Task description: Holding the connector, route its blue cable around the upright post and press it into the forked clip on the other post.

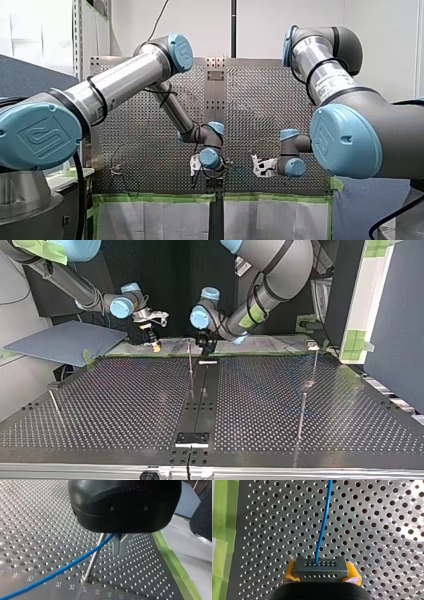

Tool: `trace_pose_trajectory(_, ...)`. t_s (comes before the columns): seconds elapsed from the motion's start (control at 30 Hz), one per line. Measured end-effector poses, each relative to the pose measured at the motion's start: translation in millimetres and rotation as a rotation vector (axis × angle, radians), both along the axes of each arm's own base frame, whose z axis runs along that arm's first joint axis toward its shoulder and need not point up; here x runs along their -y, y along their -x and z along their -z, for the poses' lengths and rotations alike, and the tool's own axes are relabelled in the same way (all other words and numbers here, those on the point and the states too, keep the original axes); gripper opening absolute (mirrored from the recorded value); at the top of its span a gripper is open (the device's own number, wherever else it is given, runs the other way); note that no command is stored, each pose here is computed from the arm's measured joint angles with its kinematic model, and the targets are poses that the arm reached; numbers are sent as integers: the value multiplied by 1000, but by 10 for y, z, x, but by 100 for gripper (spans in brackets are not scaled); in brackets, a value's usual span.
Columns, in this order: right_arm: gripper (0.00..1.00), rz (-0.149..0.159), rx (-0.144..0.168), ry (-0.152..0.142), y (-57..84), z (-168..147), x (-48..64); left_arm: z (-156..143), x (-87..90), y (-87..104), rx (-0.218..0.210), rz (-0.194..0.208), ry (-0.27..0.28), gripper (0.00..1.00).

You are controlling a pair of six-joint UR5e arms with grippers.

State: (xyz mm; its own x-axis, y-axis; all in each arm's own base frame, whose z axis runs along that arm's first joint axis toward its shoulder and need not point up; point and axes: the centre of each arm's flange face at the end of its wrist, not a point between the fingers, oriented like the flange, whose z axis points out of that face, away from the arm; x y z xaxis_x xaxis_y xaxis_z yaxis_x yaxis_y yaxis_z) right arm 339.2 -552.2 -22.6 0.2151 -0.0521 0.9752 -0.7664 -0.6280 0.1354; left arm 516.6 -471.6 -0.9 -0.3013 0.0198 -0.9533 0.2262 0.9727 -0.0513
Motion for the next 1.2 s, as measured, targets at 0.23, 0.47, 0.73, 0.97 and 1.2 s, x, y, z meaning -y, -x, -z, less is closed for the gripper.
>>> trace_pose_trajectory(0.23, 0, 7, 11, -1, 20, -11, 34, -45, -61, -125, -1, -4, 3, 2)
trace_pose_trajectory(0.47, 0, 12, 21, 3, 13, -53, 102, -94, -77, -212, 0, 1, 4, 2)
trace_pose_trajectory(0.73, 0, 17, 28, 9, 16, -86, 160, -124, -88, -265, 3, 5, 8, 2)
trace_pose_trajectory(0.97, 0, 17, 28, 9, 16, -88, 167, -127, -88, -272, 2, 9, 9, 2)
trace_pose_trajectory(1.2, 0, 17, 29, 10, 15, -95, 176, -128, -56, -250, 4, 25, 0, 18)
